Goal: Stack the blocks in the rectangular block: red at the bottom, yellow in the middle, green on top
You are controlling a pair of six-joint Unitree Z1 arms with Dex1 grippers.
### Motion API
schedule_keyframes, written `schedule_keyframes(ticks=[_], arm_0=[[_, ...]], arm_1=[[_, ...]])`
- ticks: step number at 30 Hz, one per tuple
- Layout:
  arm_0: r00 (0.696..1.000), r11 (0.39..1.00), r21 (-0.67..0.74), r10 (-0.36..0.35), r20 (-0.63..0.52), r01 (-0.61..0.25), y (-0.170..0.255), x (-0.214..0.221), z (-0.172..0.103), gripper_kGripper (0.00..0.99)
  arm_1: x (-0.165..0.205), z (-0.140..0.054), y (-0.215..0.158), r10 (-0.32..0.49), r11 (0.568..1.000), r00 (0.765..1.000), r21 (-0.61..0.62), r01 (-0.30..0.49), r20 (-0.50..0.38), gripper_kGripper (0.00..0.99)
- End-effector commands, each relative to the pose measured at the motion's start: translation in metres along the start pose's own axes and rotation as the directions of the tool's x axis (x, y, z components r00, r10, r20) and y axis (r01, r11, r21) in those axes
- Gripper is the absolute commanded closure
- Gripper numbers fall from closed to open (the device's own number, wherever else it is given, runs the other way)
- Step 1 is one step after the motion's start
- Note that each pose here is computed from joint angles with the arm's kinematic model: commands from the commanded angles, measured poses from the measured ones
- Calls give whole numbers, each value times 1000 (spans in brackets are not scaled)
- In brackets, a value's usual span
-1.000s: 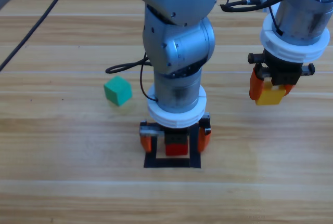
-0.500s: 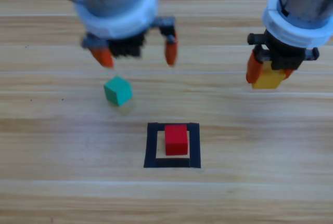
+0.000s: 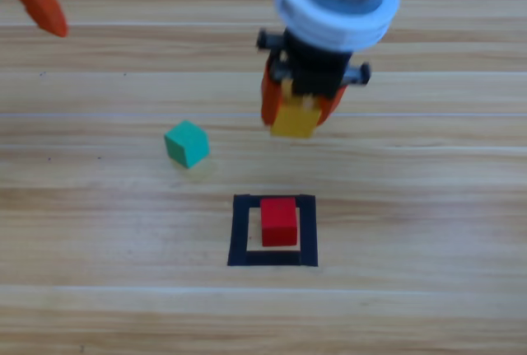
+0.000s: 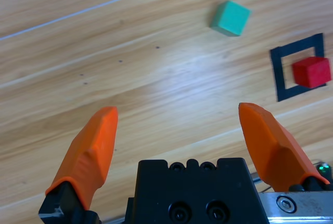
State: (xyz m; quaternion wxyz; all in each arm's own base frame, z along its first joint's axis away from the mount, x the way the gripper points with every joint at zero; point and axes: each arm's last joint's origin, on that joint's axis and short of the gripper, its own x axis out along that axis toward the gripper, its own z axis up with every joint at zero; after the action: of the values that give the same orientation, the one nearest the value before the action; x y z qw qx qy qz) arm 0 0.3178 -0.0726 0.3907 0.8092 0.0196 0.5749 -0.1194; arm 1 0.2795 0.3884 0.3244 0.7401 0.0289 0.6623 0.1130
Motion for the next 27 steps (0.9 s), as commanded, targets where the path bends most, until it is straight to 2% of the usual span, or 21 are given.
schedule_keyframes(ticks=[1,6,19,27], arm_0=[[995,1000,7,2,-95,-1,43,45,19,0],[988,999,29,-21,-154,26,51,65,19,0],[983,997,-27,-80,-167,77,51,76,-3,0],[981,997,-38,-77,-176,71,51,84,-7,0]], arm_1=[[88,-1,19,-106,994,986,14,109,-129,990],[105,0,20,-126,991,982,16,129,-140,990],[121,1,20,-147,988,976,17,152,-159,990],[117,-13,26,-160,987,973,-5,161,-168,990]])
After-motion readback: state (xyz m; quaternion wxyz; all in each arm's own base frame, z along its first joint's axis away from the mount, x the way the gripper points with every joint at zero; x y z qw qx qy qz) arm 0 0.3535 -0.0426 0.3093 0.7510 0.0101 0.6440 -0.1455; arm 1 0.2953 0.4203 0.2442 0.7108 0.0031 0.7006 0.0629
